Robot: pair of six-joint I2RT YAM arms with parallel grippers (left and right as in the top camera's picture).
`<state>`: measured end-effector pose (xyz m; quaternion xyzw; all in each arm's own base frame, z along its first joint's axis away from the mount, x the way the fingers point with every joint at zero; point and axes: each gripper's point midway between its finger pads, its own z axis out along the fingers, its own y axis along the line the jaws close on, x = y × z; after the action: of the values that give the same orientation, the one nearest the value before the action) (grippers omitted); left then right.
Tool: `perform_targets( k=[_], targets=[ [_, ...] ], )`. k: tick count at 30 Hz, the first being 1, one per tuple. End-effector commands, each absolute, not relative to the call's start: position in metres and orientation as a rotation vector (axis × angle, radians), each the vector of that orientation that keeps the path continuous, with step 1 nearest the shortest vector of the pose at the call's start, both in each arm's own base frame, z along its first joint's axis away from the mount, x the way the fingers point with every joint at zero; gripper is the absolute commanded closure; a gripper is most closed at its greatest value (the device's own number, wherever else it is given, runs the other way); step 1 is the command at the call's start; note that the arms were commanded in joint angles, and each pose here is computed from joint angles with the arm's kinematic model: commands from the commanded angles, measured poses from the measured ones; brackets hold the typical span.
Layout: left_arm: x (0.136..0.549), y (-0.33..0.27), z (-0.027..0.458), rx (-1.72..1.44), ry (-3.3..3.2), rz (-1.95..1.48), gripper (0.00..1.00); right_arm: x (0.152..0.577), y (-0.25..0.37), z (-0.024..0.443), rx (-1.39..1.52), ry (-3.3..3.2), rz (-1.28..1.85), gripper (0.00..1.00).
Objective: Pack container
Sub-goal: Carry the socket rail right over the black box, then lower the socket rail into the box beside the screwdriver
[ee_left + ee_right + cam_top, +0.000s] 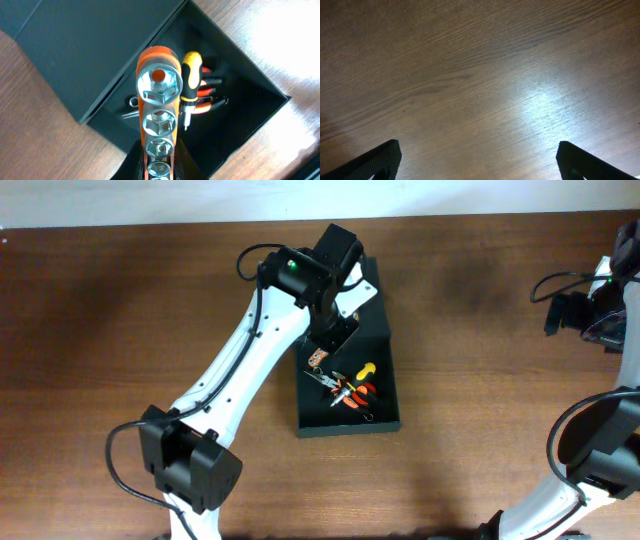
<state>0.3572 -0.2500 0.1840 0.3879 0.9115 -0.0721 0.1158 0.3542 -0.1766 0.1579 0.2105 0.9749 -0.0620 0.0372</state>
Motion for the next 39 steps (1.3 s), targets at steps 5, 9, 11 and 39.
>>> perform_targets(
  k=[5,9,11,39],
  targets=[
    [0.362,-0.259,0.145,1.193,2.740,-0.241,0.98,0.352,-0.177,0.164,0.662,2.973,-0.191,0.01],
    [0.360,-0.258,0.123,1.235,2.790,-0.230,0.98,0.352,-0.177,0.164,0.662,2.974,-0.191,0.01],
    [0.357,-0.256,0.117,1.277,2.805,-0.224,0.98,0.352,-0.177,0.164,0.662,2.974,-0.190,0.01],
    [0.338,-0.256,0.073,1.437,2.817,-0.305,0.98,0.352,-0.177,0.164,0.662,2.974,-0.190,0.01]
  ],
)
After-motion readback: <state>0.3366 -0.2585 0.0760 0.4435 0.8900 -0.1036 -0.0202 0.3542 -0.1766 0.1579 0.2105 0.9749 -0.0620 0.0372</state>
